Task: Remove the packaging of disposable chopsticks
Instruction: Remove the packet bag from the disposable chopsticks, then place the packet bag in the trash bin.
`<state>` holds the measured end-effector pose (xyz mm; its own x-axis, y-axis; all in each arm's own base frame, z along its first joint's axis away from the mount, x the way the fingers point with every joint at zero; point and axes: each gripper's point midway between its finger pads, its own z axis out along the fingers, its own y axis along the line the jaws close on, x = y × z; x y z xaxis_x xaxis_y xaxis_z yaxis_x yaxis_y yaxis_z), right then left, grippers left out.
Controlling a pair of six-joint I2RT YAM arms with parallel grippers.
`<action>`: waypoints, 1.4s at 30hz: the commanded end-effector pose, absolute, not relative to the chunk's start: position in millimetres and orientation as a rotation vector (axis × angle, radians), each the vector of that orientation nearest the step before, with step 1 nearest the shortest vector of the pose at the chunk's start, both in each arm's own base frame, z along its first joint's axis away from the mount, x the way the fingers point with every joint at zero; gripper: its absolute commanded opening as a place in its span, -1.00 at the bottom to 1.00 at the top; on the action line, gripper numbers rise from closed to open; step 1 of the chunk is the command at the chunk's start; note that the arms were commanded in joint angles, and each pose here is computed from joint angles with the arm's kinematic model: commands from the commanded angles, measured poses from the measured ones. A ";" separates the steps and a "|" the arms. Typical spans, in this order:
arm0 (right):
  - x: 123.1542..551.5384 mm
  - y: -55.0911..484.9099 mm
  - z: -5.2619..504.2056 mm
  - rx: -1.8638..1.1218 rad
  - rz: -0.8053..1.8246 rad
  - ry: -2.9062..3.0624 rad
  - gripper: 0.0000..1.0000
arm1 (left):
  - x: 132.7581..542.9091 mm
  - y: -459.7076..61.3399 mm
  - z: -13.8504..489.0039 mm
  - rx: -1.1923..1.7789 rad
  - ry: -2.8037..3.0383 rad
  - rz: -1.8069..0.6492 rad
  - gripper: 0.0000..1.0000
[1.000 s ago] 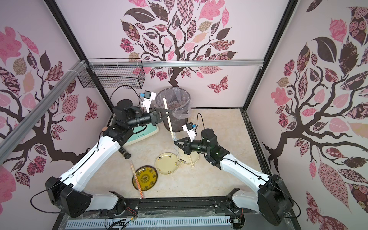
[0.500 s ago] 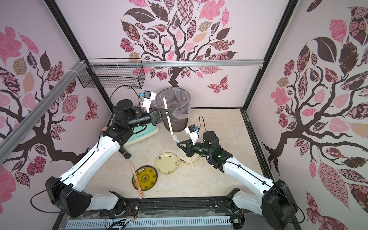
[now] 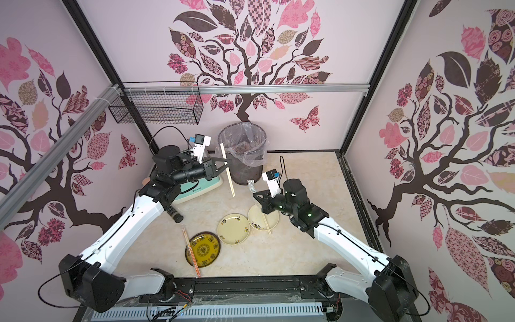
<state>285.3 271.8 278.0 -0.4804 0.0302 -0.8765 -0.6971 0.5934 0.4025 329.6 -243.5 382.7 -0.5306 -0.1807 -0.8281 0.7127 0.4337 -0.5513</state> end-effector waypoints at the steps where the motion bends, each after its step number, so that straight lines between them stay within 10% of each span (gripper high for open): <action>1: 302.7 281.9 318.6 -0.556 0.935 1.790 -1.00 | 322.9 -230.2 373.5 0.449 1.786 -1.241 -1.00; 18: 440.7 328.0 462.5 -0.550 0.871 1.504 -1.00 | 322.8 -203.9 323.8 0.409 1.864 -1.202 -1.00; 42: 600.6 328.7 325.1 -0.536 0.697 1.740 -1.00 | 345.1 -185.0 302.2 0.326 1.929 -1.215 -1.00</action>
